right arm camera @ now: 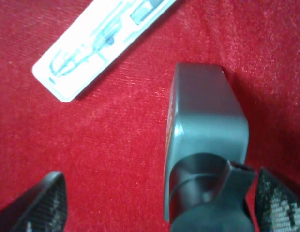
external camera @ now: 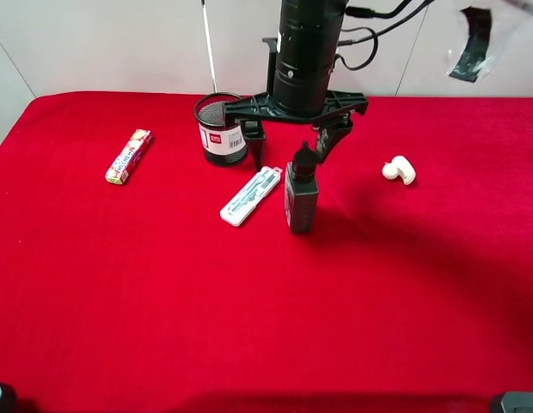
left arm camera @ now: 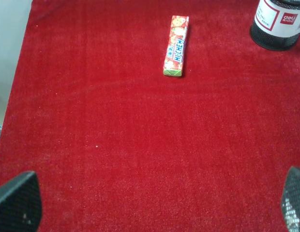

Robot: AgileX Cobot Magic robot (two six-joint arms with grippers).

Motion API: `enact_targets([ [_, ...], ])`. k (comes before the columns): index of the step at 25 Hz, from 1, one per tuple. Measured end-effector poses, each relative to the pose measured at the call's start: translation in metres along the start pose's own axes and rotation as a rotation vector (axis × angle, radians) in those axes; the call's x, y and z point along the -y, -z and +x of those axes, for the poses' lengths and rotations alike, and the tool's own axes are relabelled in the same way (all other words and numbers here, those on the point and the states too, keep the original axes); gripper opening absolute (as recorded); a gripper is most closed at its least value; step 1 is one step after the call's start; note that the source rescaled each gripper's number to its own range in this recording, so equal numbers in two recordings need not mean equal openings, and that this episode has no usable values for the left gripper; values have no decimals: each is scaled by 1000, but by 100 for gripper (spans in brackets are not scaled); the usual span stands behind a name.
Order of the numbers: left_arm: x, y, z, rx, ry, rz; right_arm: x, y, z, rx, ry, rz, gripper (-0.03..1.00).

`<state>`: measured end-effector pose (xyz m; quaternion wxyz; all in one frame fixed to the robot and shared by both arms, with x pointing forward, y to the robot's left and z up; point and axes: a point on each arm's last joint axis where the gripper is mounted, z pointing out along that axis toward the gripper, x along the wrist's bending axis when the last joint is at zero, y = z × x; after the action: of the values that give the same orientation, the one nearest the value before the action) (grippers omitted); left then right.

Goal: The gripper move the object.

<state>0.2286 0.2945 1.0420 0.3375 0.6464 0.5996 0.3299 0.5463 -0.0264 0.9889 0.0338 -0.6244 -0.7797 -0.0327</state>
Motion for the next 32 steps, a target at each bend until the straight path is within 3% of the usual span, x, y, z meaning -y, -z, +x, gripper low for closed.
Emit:
enact_targets([
  [19, 0, 0, 0, 0, 0, 0, 22, 82, -6, -70, 96, -191, 73],
  [26, 0, 0, 0, 0, 0, 0, 36, 119, -15, -61, 160, -296, 94],
  [32, 0, 0, 0, 0, 0, 0, 58, 135, -32, -5, 178, -346, 100],
])
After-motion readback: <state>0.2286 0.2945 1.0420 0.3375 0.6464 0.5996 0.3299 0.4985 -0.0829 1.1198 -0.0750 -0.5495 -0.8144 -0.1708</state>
